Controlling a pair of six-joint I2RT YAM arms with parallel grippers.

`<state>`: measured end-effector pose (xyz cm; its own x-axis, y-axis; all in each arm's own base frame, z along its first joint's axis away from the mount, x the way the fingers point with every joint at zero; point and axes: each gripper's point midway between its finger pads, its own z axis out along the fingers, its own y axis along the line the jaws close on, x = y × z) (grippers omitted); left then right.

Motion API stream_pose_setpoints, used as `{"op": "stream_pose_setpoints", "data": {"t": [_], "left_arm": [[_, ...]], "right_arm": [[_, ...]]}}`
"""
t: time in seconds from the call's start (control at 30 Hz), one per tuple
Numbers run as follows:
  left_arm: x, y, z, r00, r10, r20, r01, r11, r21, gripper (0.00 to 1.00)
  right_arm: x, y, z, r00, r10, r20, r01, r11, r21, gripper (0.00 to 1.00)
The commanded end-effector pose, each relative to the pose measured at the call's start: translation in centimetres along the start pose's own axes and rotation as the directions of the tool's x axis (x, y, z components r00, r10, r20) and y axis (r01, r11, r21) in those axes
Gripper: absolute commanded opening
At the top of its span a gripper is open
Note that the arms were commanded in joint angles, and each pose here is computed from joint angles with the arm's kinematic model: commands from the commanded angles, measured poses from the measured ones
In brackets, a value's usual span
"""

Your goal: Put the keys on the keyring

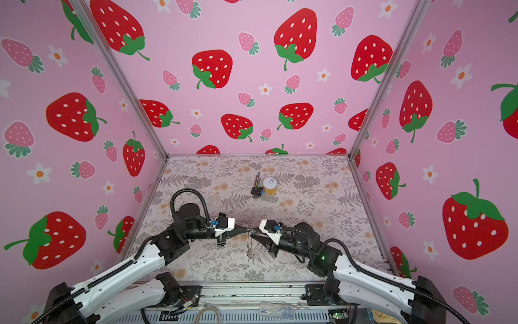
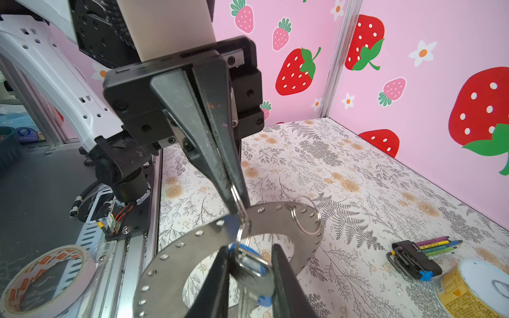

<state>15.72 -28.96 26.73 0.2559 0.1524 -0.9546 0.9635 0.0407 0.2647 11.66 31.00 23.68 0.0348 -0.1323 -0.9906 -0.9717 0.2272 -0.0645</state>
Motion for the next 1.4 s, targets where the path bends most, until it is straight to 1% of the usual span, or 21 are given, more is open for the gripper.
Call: {"op": "stream_pose_setpoints", "data": {"t": [0.0, 0.13, 0.33, 0.57, 0.6, 0.77, 0.87, 0.93, 1.1, 1.2, 1.37], "left_arm": [[-2.0, 0.7, -0.6, 0.996, 0.059, 0.063, -0.057, 0.997, -0.042, 0.00], [-1.9, 0.9, -0.7, 0.996, 0.058, 0.064, -0.055, 0.997, -0.049, 0.00], [-1.9, 1.5, -0.8, 0.996, 0.061, 0.062, -0.056, 0.995, -0.078, 0.00], [-1.9, 2.0, -1.0, 0.996, 0.068, 0.064, -0.061, 0.992, -0.114, 0.00], [-1.9, 1.9, -1.0, 0.996, 0.068, 0.064, -0.061, 0.992, -0.113, 0.00], [-1.7, 1.8, -0.8, 0.996, 0.056, 0.063, -0.050, 0.994, -0.095, 0.00], [-1.6, 1.6, -0.7, 0.997, 0.051, 0.061, -0.046, 0.996, -0.077, 0.00], [-1.6, 1.4, -0.6, 0.997, 0.048, 0.065, -0.044, 0.997, -0.064, 0.00], [-1.5, 1.1, -0.4, 0.997, 0.038, 0.071, -0.036, 0.999, -0.032, 0.00], [-1.6, 1.0, -0.3, 0.997, 0.031, 0.074, -0.030, 0.999, -0.023, 0.00], [-1.7, 0.9, -0.4, 0.996, 0.035, 0.076, -0.033, 0.999, -0.026, 0.00]], "right_arm": [[0.4, 0.1, 0.1, 0.999, 0.008, -0.031, -0.009, 1.000, -0.015, 0.15], [0.5, 0.2, 0.1, 0.999, 0.027, -0.034, -0.027, 0.999, -0.017, 0.15], [0.6, 0.2, 0.2, 0.999, 0.022, -0.046, -0.023, 1.000, -0.018, 0.15], [1.6, 0.5, 0.7, 0.995, 0.032, -0.089, -0.035, 0.999, -0.038, 0.15], [1.5, 0.4, 0.7, 0.996, 0.026, -0.087, -0.029, 0.999, -0.031, 0.15], [-0.5, -0.9, -0.9, 0.999, -0.037, -0.028, 0.039, 0.998, 0.054, 0.28], [-2.0, -1.4, -1.8, 0.996, -0.085, -0.006, 0.085, 0.992, 0.094, 0.31], [-2.7, -1.7, -1.9, 0.993, -0.116, -0.007, 0.116, 0.987, 0.109, 0.30], [-4.0, -1.5, -1.0, 0.985, -0.169, -0.018, 0.170, 0.983, 0.076, 0.25], [-4.2, -1.5, -0.4, 0.982, -0.189, -0.026, 0.190, 0.980, 0.059, 0.23], [-3.6, -1.2, -0.1, 0.980, -0.190, -0.057, 0.192, 0.981, 0.031, 0.20]]}}
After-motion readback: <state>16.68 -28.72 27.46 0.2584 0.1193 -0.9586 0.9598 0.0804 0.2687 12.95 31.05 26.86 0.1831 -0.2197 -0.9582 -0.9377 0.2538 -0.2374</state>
